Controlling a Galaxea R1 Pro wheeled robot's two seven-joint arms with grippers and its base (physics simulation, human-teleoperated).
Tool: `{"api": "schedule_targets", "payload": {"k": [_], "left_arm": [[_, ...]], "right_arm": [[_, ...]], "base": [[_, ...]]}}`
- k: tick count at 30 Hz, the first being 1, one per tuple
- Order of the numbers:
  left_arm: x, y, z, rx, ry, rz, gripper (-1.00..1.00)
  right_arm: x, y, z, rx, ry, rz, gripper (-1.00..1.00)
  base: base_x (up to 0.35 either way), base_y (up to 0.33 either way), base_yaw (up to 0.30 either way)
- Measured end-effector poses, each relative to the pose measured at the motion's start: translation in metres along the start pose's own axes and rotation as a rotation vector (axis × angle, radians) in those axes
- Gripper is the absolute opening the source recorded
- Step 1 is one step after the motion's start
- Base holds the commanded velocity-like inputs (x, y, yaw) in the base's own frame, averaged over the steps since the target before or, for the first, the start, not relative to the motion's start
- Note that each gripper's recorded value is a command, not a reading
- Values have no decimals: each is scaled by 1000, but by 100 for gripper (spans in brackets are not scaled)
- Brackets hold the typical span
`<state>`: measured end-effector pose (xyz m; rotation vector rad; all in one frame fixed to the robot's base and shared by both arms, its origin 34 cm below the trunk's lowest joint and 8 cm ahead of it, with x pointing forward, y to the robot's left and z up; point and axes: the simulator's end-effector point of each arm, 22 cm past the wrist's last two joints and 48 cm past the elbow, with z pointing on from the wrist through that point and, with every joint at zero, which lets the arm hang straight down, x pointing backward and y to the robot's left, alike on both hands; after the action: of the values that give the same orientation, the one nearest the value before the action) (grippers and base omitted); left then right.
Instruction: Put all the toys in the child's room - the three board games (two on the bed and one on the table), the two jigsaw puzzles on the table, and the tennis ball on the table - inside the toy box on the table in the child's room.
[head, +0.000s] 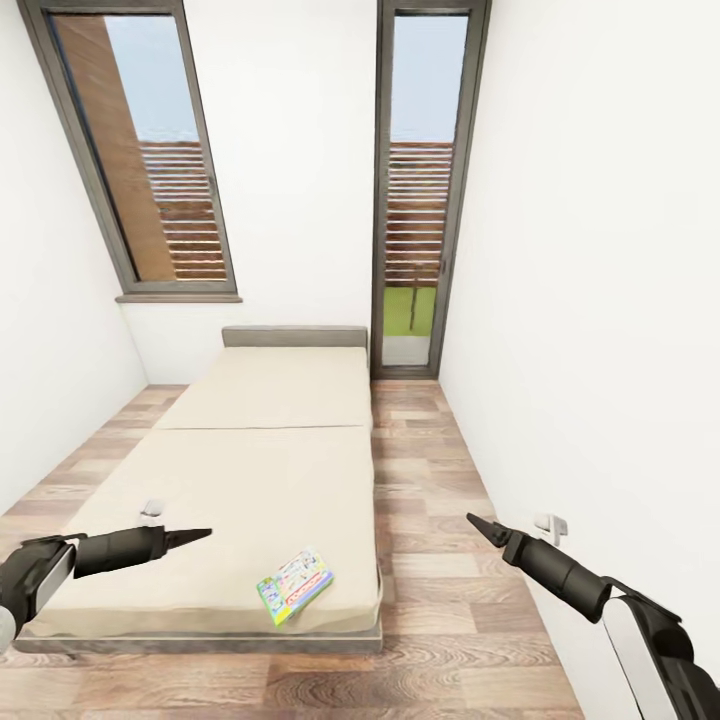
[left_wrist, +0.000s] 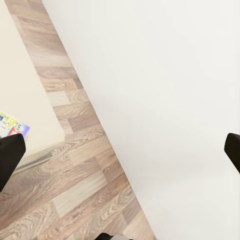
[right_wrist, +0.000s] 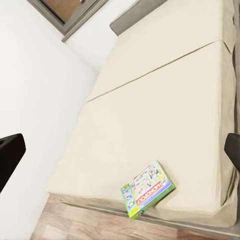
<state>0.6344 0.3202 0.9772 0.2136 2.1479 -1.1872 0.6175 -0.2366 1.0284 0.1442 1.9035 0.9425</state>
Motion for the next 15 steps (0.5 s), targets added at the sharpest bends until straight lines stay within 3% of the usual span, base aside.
{"api": "schedule_targets", "payload": {"k": [6, 10, 15], "left_arm": [[4, -8, 17, 27, -3, -32, 100], [11, -14, 33, 43, 5, -118, 100], [10, -1, 29, -7, -11, -203, 100]], "right_arm": [[7, 11, 8, -24, 2, 16, 100], [10, 26, 14, -54, -2, 25, 100], [24, 45, 25, -90, 27, 21, 100]], "base": [[-1, -9, 0], [0, -1, 0], [0, 0, 0]]}}
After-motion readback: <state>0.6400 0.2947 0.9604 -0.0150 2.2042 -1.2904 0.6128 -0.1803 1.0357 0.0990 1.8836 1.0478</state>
